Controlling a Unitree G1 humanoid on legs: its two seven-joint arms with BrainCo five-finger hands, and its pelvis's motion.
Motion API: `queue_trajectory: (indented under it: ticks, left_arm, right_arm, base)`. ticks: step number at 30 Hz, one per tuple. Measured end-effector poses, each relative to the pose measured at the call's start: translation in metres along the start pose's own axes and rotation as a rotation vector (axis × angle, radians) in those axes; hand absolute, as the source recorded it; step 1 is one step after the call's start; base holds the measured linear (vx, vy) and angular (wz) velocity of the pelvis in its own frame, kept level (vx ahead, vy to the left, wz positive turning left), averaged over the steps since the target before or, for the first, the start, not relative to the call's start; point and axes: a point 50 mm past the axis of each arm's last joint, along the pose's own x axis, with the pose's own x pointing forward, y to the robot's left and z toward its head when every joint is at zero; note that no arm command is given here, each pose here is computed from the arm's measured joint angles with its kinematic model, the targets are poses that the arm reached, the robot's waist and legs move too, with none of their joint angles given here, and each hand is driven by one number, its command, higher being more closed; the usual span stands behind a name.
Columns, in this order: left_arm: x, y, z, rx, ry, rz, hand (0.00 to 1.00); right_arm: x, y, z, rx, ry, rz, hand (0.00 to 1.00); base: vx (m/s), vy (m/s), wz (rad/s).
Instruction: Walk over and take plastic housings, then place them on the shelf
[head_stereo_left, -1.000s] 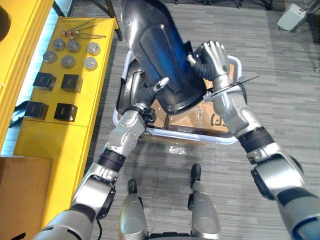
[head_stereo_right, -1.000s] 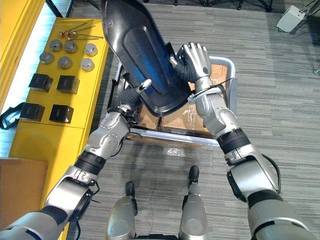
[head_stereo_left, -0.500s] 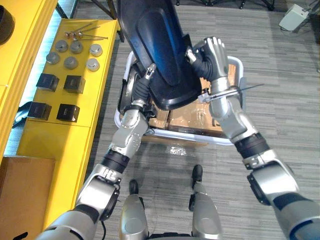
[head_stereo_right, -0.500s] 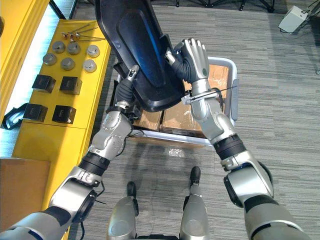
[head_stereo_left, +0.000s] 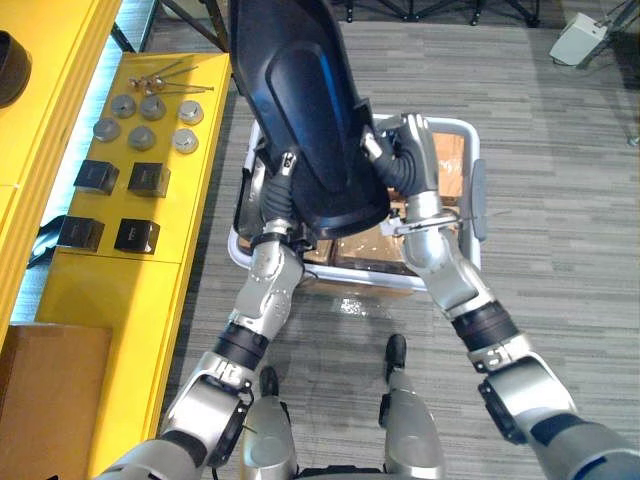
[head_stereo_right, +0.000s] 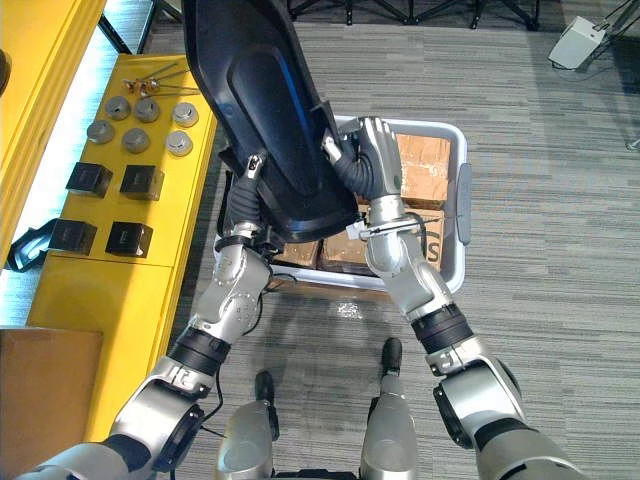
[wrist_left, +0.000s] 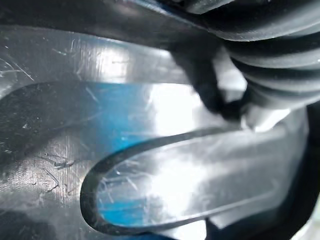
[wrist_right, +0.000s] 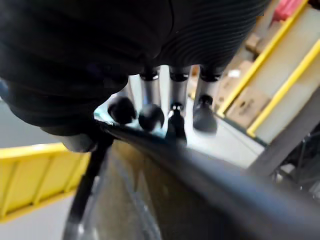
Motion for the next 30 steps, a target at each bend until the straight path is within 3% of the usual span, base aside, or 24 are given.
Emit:
queue_trajectory:
  ticks: [3, 6, 10, 14, 21, 25, 30]
  left_arm:
    - [-0.005, 0.008, 0.012, -0.020, -0.073, 0.035, 1.00]
    - [-0.024, 0.021, 0.024, 0.043, -0.168, 0.118, 1.00]
    - [-0.061, 0.051, 0.016, 0.274, -0.188, 0.266, 1.00]
    - [-0.085, 0.079, 0.016, 0.503, -0.196, 0.366, 1.00]
    - [-0.104, 0.097, 0.032, 0.826, -0.311, 0.507, 1.00]
    - [-0.112, 0.110, 0.041, 0.925, -0.355, 0.596, 1.00]
    - [-0.137, 0.121, 0.068, 0.880, -0.437, 0.669, 1.00]
  right_arm:
    - [-0.010, 0.007, 0.003, 0.031, 0.003, 0.020, 0.00]
    - [-0.037, 0.015, 0.000, 0.147, 0.097, 0.040, 0.00]
    - [-0.069, 0.016, 0.014, 0.473, 0.172, 0.062, 0.00]
    - [-0.062, 0.003, 0.037, 0.721, 0.076, 0.015, 0.00]
    - [-0.058, -0.026, 0.046, 1.129, -0.078, 0.003, 0.00]
    - [-0.076, -0.053, 0.029, 1.146, -0.045, -0.123, 0.00]
    - [-0.131, -0.058, -0.009, 0.987, 0.348, -0.257, 0.00]
  base:
    - [0.00, 0.008, 0.02]
    - [-0.01, 0.012, 0.03]
    - [0.06, 0.023, 0.05]
    - [0.01, 0.005, 0.01]
    - [0.00, 0.001, 0.00]
    - [0.04, 0.023, -0.05]
    - [0.04, 0.032, -0.31]
